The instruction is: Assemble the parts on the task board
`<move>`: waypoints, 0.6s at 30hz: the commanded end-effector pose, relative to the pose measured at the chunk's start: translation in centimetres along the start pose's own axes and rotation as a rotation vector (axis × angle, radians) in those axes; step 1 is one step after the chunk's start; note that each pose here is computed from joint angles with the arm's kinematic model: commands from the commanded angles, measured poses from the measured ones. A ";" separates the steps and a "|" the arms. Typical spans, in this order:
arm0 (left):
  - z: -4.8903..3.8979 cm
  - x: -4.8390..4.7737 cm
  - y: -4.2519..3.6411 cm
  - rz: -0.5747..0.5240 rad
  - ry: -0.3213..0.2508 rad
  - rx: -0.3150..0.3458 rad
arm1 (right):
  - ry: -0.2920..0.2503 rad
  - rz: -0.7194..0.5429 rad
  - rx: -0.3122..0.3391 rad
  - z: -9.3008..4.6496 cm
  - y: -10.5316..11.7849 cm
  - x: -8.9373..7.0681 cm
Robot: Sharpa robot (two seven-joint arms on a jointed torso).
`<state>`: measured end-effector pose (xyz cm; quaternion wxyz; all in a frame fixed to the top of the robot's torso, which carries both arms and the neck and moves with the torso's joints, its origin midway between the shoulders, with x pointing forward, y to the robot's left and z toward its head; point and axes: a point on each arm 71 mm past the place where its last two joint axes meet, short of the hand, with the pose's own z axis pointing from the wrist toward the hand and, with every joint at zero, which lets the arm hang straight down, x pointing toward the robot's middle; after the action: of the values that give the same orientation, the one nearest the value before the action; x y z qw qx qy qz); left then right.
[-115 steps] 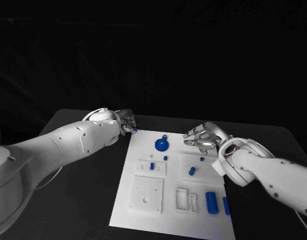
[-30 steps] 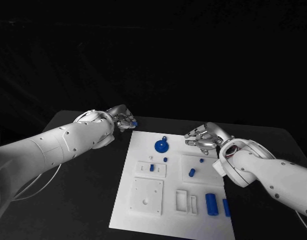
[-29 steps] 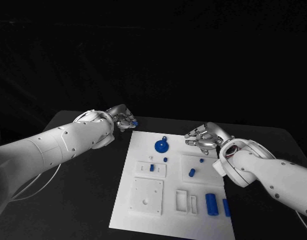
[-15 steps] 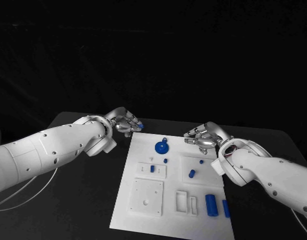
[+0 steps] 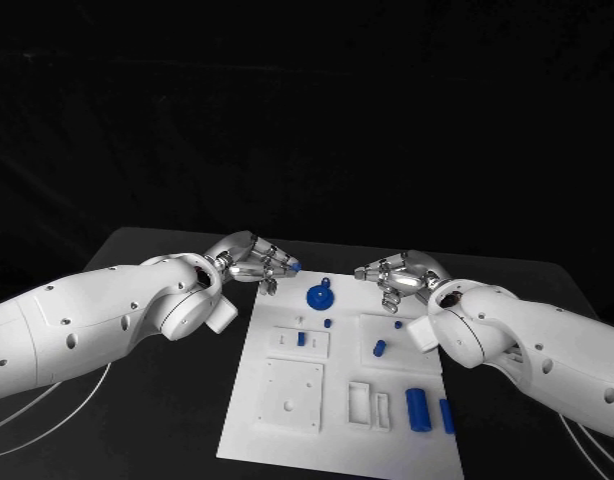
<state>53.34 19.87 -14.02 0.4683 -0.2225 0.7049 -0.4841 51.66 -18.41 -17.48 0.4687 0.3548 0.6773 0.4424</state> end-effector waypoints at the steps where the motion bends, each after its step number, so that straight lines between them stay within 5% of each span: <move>1: -0.32 1.33 -0.54 -0.107 0.058 0.046 | 0.115 0.141 0.092 -0.3 -0.3 1.4; 18: -1.43 4.29 -0.82 -0.150 0.141 0.082 | 0.248 0.156 0.114 -1.5 0.4 4.7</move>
<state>50.23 17.23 -15.21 0.3991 -0.2236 0.7038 -0.5434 49.08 -14.93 -18.30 0.3444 0.3808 0.7158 0.4733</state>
